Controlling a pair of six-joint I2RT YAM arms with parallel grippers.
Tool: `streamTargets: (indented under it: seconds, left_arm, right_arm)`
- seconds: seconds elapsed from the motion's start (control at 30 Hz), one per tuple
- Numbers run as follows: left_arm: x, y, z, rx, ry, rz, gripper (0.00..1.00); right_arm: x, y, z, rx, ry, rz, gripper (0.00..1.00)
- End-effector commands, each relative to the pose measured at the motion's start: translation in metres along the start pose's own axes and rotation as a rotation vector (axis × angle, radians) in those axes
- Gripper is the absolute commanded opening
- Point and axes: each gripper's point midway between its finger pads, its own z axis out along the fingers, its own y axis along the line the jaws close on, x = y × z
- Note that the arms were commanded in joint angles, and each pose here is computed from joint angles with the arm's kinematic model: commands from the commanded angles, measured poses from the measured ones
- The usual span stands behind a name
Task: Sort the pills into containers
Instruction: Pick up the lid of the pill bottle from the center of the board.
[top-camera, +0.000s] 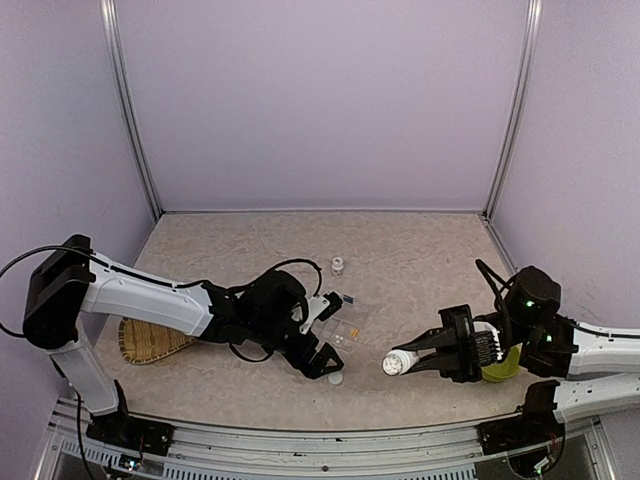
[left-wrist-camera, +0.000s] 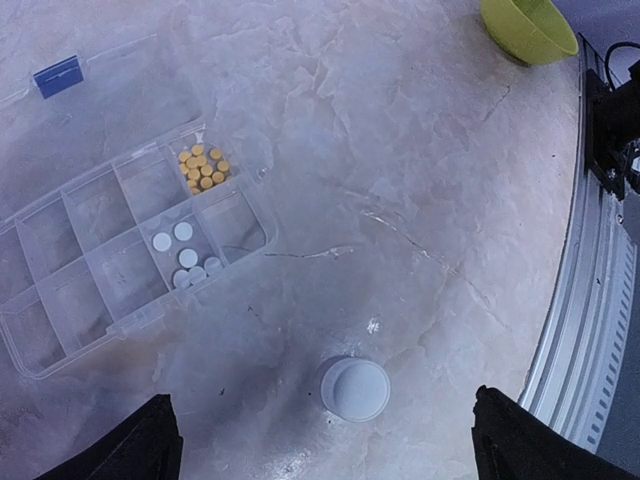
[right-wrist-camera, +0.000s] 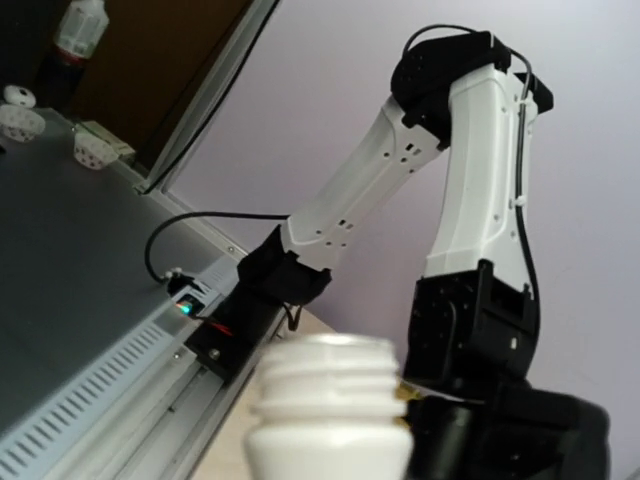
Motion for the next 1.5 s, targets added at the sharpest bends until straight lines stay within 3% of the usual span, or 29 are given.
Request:
streamTargets:
  seconds: [0.0, 0.3, 0.53, 1.03, 1.47]
  left_arm:
    - [-0.012, 0.0, -0.004, 0.023, -0.015, 0.036, 0.99]
    - [-0.017, 0.01, -0.018, 0.033, -0.051, 0.011, 0.99]
    - [-0.012, 0.012, -0.016, 0.036, -0.05, -0.036, 0.99]
    - [0.005, 0.018, 0.0, -0.023, 0.017, -0.107, 0.98]
    - [0.016, 0.012, 0.01, -0.049, 0.073, -0.127, 0.99]
  right_arm:
    - [0.012, -0.009, 0.0, -0.029, 0.039, -0.054, 0.0]
    - [0.015, -0.033, -0.012, -0.045, -0.064, 0.036, 0.01]
    - [0.002, -0.055, -0.026, 0.123, -0.155, 0.082, 0.04]
    - [0.016, -0.092, -0.064, 0.518, -0.082, 0.18, 0.1]
    - [0.016, -0.096, -0.075, 0.598, -0.089, 0.209, 0.15]
